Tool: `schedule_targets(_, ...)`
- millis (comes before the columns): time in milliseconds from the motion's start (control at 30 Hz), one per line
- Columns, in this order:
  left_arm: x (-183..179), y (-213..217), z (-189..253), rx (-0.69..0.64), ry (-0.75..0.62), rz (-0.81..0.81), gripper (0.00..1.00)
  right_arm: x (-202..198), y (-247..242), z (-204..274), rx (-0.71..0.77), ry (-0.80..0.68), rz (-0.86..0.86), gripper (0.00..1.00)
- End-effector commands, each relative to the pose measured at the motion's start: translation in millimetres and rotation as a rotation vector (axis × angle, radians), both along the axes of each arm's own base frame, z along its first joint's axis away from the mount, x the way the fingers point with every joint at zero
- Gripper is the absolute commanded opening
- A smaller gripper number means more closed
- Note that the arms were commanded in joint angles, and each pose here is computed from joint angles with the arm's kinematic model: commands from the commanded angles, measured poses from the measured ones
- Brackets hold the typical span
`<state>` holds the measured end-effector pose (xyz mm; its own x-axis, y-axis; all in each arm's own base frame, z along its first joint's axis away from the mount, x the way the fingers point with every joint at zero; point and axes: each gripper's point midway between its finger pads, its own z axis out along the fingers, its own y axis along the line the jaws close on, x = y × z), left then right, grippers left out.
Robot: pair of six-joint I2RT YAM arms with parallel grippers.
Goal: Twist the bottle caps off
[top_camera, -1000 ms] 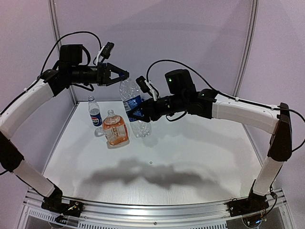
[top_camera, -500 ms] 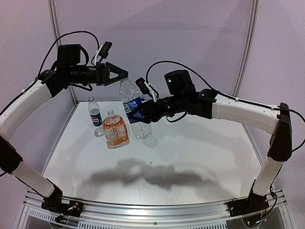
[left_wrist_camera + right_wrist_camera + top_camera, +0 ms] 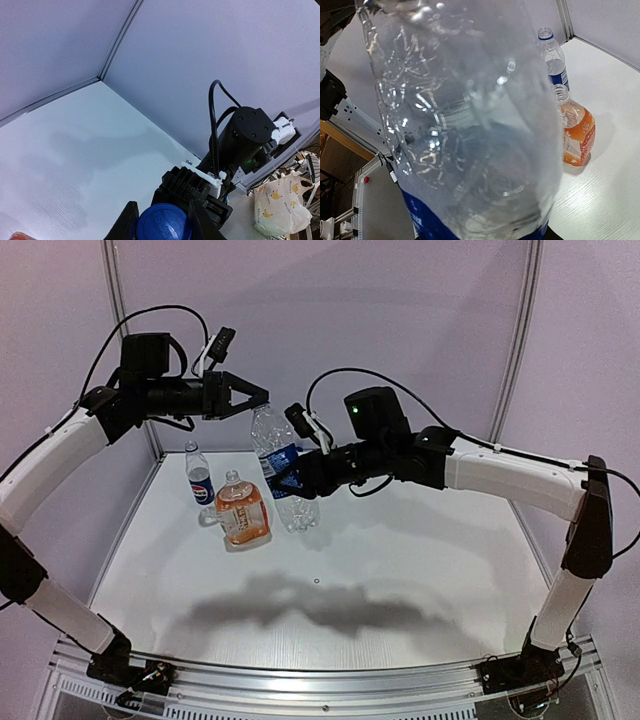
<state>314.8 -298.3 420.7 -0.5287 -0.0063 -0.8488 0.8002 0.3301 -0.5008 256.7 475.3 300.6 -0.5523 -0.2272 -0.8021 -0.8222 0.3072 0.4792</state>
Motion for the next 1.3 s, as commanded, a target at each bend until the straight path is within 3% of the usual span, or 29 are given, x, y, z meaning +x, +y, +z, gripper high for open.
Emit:
schedule_targets(0,8,-2,-17,0.065,0.066,0.101,0.06,31,-6,-7,-0.08,-0.036,-0.186,0.42)
schedule_targets(200,36,14,-51,0.235,0.275,0.434,0.0,80,-13,-18,-0.259,-0.117,-0.475,0.39)
schedule_targets(433,41,17,-46,0.265,0.29,0.488,0.01,79,-8,-16,-0.258,-0.149,-0.474,0.39)
schedule_targets(533,39,19,-32,0.239,0.252,0.476,0.13,73,-11,-21,-0.25,-0.137,-0.461,0.39)
schedule_targets(667,31,27,-1,0.161,0.174,0.444,0.54,62,-13,-18,-0.21,-0.122,-0.426,0.39)
schedule_targets(800,24,36,26,0.072,0.087,0.401,0.77,53,-16,-22,-0.196,-0.105,-0.398,0.39)
schedule_targets(1033,1,46,38,0.042,-0.045,0.237,0.9,34,-13,-13,-0.142,-0.107,-0.298,0.39)
schedule_targets(1267,-34,50,52,-0.034,-0.205,0.045,0.9,-2,5,20,0.013,-0.114,-0.074,0.39)
